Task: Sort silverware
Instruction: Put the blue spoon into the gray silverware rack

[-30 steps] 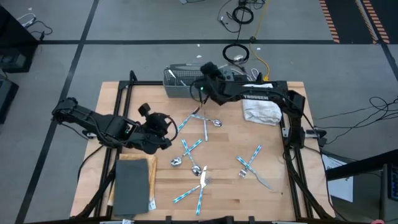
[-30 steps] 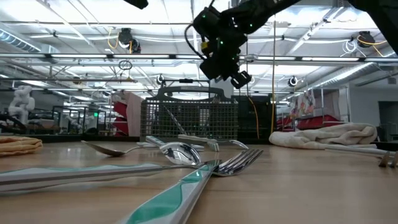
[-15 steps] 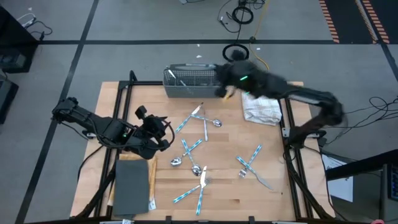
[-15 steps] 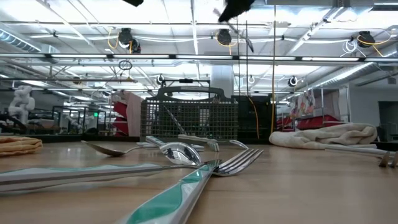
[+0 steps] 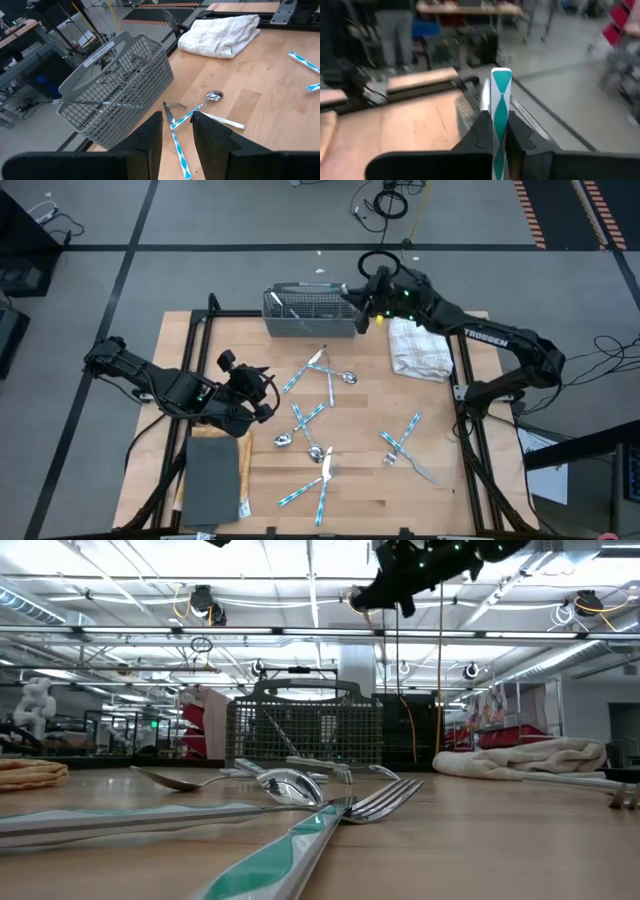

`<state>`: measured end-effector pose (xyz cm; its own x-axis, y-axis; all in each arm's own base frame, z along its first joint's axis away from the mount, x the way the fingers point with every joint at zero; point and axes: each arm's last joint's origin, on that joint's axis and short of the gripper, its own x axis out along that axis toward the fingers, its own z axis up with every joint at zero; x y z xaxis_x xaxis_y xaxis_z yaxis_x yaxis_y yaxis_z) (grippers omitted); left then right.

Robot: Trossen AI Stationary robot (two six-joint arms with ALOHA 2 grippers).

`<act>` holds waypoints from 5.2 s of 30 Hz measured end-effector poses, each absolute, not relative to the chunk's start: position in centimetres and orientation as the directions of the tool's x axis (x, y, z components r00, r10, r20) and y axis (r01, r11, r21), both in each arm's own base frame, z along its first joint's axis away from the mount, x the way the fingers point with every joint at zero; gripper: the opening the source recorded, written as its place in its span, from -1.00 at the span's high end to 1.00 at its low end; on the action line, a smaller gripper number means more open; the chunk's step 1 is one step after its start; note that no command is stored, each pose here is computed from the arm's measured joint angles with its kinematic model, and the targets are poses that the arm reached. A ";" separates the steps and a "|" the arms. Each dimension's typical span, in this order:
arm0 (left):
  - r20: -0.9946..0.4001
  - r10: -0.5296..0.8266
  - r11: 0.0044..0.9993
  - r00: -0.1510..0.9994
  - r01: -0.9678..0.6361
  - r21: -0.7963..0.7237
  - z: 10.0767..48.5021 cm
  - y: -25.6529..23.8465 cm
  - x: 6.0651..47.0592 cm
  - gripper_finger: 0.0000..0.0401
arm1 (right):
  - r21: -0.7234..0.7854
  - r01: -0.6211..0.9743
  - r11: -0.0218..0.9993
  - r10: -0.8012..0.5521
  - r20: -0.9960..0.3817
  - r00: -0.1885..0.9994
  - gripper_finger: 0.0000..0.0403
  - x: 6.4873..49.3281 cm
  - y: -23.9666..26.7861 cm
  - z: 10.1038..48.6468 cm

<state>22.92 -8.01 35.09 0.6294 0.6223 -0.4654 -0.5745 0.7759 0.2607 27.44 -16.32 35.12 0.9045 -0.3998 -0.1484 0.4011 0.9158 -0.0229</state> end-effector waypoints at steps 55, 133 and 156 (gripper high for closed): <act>-0.016 -0.368 0.844 0.930 0.327 -0.424 34.0 1.0 32.6 0.43 | 0.293 -0.511 0.808 0.358 0.445 0.821 1.00 28.7 -4.6 34.7; -0.016 -0.408 0.755 0.913 0.328 -0.568 31.7 1.8 34.8 0.99 | 0.276 -0.295 0.915 0.219 0.276 0.936 -0.07 25.6 -7.6 35.6; -0.153 -0.412 0.489 0.898 0.077 -0.869 30.2 2.7 34.5 0.99 | -0.689 -0.419 0.591 -0.055 -0.552 0.832 -0.04 25.3 2.1 38.8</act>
<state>34.51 2.66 30.23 0.8983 -0.4120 -0.1529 0.0767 0.4895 -0.8686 25.26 2.07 38.80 0.8318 -0.0547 -0.5524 -0.4190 0.5909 -0.6894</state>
